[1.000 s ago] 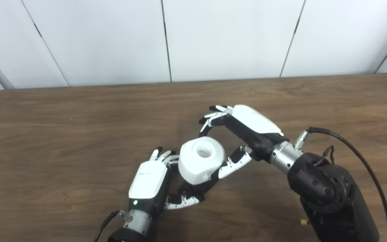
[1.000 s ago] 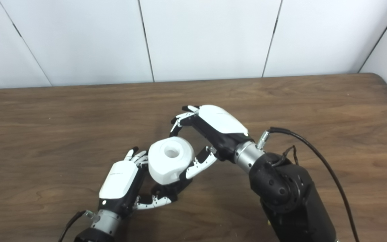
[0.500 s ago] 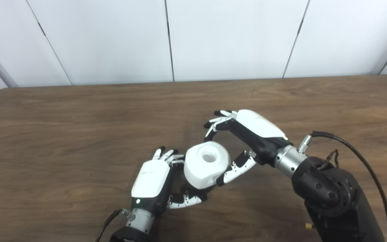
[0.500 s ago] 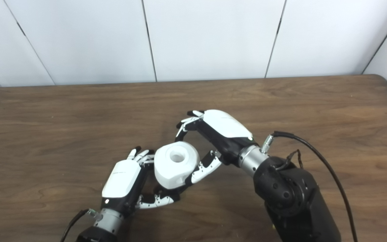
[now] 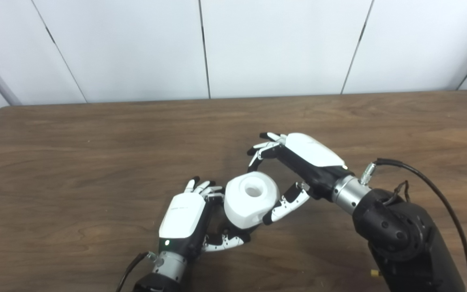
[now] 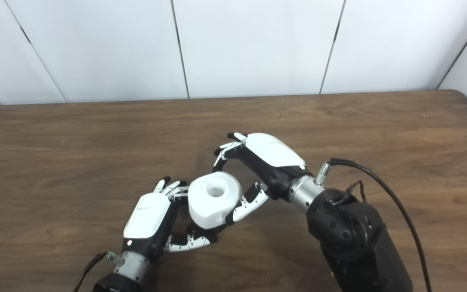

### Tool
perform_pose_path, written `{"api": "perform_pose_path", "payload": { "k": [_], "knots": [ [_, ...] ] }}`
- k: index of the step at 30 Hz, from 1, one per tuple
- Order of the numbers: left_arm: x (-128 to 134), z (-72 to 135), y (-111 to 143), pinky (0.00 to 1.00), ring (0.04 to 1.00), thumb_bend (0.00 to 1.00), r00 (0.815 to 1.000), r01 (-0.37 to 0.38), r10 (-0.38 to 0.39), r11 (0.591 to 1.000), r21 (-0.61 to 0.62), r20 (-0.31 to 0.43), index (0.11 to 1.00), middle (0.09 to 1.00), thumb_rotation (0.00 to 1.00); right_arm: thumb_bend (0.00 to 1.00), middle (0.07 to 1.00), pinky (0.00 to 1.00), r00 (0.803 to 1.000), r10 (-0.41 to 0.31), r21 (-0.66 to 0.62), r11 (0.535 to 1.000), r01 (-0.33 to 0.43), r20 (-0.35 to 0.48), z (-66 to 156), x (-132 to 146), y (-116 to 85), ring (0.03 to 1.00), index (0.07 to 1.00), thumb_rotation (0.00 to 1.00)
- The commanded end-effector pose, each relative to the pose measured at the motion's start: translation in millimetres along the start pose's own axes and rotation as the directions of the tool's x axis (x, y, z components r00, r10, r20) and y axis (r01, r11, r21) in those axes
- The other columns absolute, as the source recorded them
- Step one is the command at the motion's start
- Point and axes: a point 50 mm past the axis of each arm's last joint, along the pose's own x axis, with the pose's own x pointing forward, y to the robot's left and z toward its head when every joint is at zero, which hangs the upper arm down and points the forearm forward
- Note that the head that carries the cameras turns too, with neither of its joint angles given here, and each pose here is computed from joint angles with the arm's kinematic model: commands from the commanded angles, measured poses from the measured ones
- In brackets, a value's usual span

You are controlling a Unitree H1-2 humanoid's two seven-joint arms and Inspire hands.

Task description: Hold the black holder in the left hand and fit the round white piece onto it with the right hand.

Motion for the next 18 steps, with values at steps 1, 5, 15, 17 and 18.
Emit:
{"api": "perform_pose_path", "payload": {
  "k": [1,5,15,17,18],
  "knots": [
    [-0.9,3.9,-6.6,1.0,0.89,0.52,0.999,0.051,-0.051,0.999,0.017,0.013,0.486,0.786,0.05,0.52,0.83,1.0,0.997,-0.067,-0.02,0.998,0.068,0.042,6.7,2.8,-11.0,0.973,0.482,0.14],
    [-0.7,4.0,-7.1,1.0,0.89,0.52,0.999,0.051,-0.051,0.999,0.015,0.014,0.486,0.784,0.05,0.52,0.83,1.0,0.997,-0.065,-0.032,0.997,0.067,0.044,6.6,3.9,-10.2,0.973,0.482,0.14],
    [-0.6,5.9,-6.9,1.0,0.89,0.52,0.999,0.05,-0.05,0.999,0.011,0.015,0.487,0.786,0.05,0.53,0.83,1.0,0.997,-0.065,-0.023,0.998,0.066,0.039,3.4,5.5,-7.1,0.973,0.482,0.14],
    [-0.8,6.2,-6.8,1.0,0.89,0.52,0.999,0.048,-0.048,0.999,0.01,0.017,0.487,0.787,0.05,0.53,0.83,1.0,0.997,-0.062,-0.025,0.998,0.063,0.037,2.7,5.5,-6.6,0.974,0.482,0.14],
    [-0.9,6.5,-6.5,1.0,0.889,0.52,0.999,0.047,-0.047,0.999,0.009,0.017,0.486,0.786,0.05,0.53,0.831,1.0,0.998,-0.059,-0.029,0.998,0.06,0.034,2.5,5.5,-6.5,0.974,0.482,0.14]
  ]
}}
